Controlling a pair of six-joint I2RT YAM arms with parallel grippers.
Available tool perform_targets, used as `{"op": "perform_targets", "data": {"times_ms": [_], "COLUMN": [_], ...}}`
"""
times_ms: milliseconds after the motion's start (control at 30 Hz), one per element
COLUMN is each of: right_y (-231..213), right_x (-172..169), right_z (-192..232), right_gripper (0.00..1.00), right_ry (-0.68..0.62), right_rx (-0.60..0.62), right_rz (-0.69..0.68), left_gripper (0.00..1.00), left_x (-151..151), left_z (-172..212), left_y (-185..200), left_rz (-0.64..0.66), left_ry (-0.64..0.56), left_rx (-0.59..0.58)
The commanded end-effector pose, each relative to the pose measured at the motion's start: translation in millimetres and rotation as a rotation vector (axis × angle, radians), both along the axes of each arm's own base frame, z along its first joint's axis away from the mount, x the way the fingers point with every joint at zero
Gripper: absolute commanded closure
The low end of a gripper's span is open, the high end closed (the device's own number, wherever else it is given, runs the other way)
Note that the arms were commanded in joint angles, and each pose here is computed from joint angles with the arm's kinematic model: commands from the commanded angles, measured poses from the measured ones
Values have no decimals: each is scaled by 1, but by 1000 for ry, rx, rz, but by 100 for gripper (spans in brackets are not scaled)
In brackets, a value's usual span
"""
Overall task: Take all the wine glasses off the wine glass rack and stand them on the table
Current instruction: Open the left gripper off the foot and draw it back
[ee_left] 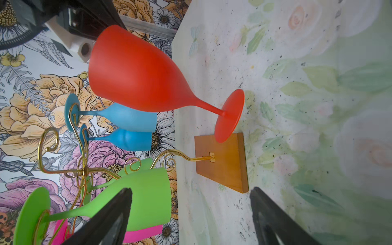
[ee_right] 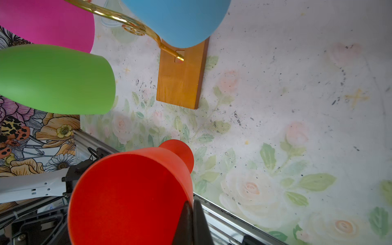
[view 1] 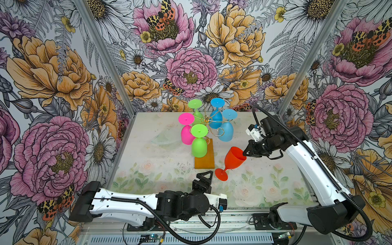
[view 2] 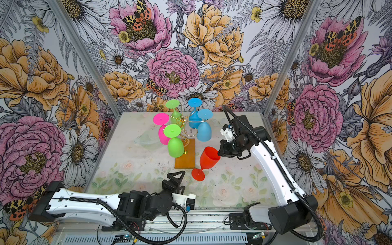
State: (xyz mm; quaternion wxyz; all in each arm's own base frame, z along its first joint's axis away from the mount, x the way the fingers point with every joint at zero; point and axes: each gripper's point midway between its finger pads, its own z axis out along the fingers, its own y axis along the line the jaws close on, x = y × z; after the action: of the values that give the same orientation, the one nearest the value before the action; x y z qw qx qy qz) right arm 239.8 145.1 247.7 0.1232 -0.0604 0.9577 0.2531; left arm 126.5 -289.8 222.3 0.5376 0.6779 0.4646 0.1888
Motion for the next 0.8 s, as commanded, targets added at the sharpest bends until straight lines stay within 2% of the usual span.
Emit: {"op": "perform_targets", "data": {"times_ms": [0,400,767], "right_y": [-19,-73,-99], "right_x": [6,38,86], "right_z": [1,-5,8], "right_gripper": [100,100,100], "right_ry": [-65,-141,-229], "right_rx": [-86,-281,-409], "right_rz": [-38,-207,-279], "left_gripper": [7,4,4], "left_x": [3,20,46], "left_z": [21,48,47], "left_y": [8,46,86], "left_rz": [81,307,485], "left_ry": [71,318,461], "left_rx": [-154,-570,-781]}}
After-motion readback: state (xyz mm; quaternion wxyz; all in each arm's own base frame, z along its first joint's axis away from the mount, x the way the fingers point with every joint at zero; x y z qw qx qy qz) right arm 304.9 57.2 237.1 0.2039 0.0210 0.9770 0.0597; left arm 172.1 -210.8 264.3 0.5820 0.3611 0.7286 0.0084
